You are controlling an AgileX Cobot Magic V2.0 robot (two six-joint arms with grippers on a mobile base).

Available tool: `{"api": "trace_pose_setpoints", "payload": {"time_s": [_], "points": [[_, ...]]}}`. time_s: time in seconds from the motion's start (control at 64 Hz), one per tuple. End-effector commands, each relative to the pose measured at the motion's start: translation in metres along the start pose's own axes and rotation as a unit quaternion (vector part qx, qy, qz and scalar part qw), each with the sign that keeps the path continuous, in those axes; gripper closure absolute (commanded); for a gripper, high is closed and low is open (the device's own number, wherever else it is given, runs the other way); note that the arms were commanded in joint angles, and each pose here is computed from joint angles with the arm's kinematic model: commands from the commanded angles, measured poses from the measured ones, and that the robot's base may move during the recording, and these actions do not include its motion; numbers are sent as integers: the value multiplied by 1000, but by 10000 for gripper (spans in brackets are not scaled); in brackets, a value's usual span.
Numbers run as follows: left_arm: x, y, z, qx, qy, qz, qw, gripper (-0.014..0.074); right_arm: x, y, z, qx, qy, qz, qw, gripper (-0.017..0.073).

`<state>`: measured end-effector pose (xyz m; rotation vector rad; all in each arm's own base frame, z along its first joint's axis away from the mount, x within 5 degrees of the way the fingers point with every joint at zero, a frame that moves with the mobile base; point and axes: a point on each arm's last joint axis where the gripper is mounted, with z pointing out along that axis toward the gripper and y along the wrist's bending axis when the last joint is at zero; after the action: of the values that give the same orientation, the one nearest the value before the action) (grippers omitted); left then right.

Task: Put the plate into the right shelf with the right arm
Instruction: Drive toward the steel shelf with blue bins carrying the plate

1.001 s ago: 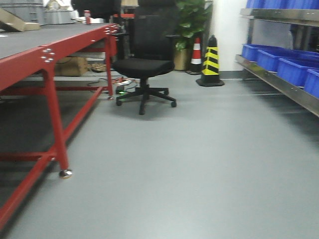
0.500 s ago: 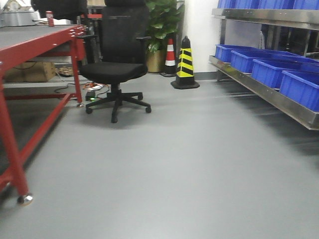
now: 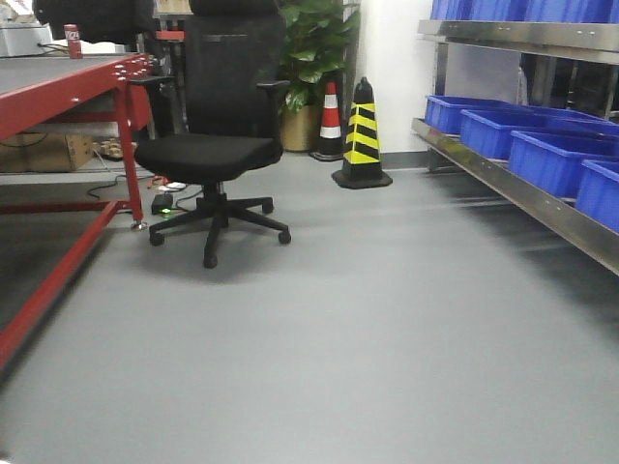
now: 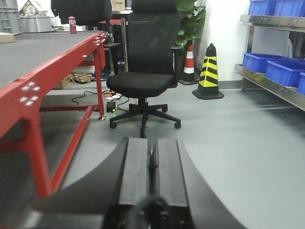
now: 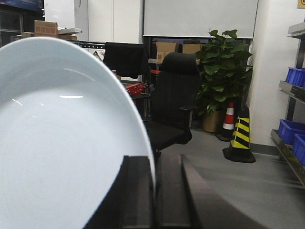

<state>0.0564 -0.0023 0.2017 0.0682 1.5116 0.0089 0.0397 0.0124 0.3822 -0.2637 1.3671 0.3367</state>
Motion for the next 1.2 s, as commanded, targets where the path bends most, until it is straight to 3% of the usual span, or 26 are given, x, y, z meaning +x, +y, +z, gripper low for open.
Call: {"api": "trace_pose_setpoints", "payload": {"time_s": [0.0, 1.188], "points": [[-6, 2, -1, -10, -43, -2, 999, 640, -17, 2, 0, -9, -57, -10, 998, 496], [-6, 3, -1, -24, -42, -1, 999, 640, -17, 2, 0, -10, -57, -9, 998, 496]]}}
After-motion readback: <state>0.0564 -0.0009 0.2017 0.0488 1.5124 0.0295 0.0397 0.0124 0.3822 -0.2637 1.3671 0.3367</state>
